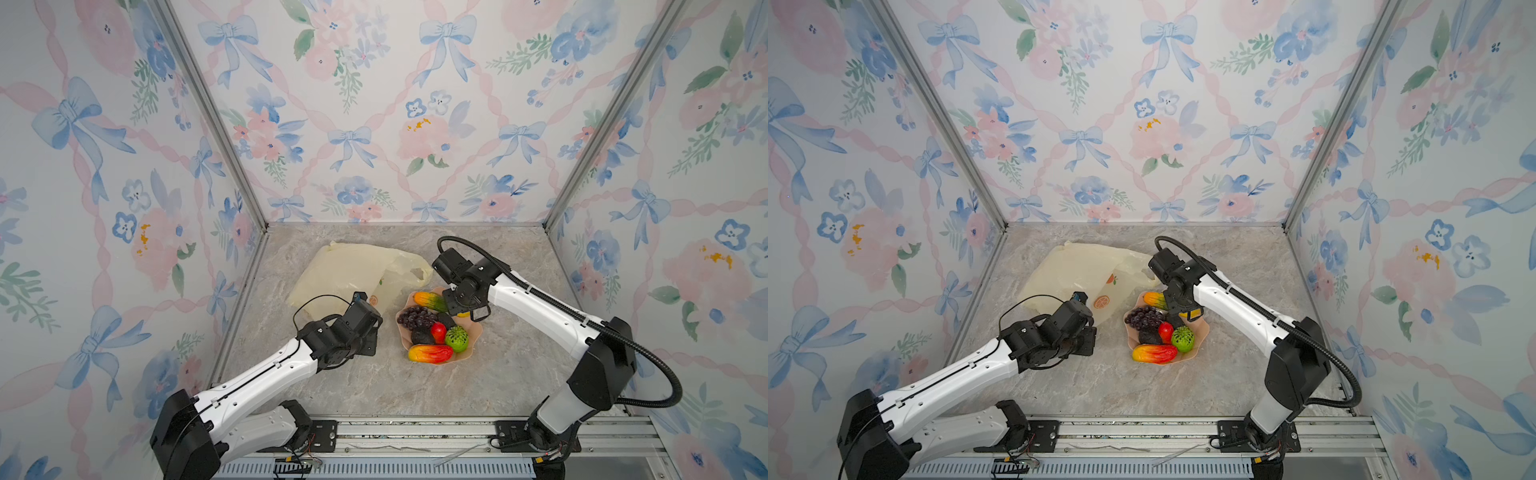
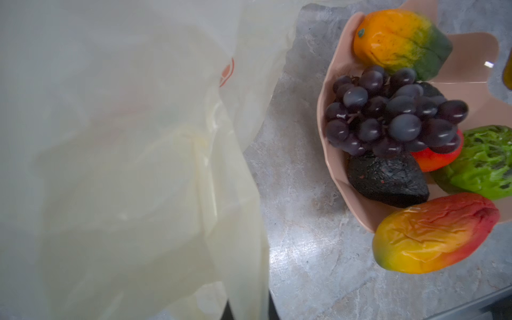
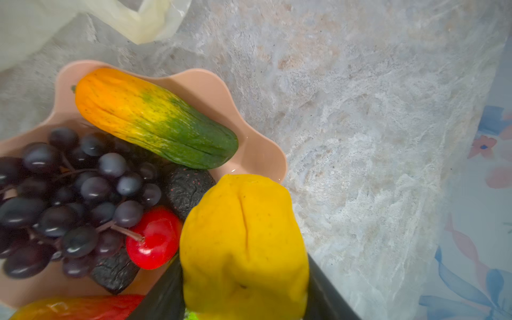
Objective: Place the fruits into the plastic bag
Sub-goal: Pick up the fruit from the plate.
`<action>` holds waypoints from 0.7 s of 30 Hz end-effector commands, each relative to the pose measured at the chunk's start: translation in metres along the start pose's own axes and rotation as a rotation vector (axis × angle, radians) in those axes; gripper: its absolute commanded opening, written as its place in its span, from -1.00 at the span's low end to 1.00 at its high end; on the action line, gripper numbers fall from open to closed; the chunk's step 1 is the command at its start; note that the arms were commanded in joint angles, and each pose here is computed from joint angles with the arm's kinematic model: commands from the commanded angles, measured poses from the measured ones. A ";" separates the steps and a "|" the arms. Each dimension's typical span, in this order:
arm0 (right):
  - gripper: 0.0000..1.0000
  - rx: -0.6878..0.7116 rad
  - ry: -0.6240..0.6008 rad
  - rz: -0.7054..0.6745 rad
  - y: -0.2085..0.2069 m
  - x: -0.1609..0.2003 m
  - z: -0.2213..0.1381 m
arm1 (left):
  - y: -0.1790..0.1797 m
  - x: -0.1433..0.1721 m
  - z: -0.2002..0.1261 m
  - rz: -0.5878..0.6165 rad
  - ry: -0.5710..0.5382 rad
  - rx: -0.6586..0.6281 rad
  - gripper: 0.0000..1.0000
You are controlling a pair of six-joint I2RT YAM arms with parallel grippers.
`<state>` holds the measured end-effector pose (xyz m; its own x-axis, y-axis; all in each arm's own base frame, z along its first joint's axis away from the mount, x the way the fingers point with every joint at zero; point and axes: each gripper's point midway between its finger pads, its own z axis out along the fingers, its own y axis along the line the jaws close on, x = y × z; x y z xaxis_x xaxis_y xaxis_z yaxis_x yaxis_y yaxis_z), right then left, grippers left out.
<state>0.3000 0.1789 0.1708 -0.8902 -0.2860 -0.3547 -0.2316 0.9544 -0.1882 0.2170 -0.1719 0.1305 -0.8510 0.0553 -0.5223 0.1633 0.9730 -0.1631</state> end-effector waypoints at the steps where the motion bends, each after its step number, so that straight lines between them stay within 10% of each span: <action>1: 0.17 -0.104 -0.045 0.076 -0.001 -0.005 -0.028 | -0.001 0.002 0.000 -0.001 0.003 0.004 -1.00; 21: 0.18 -0.896 -0.176 0.483 0.055 -0.044 -0.076 | -0.005 0.003 -0.001 -0.006 0.003 0.015 -1.00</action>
<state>0.2892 0.2163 0.2192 -0.9105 0.1345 -0.3910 -0.1113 0.8310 0.5450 0.2150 -0.1743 0.1306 -0.8515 0.0576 -0.5212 0.1681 0.9715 -0.1674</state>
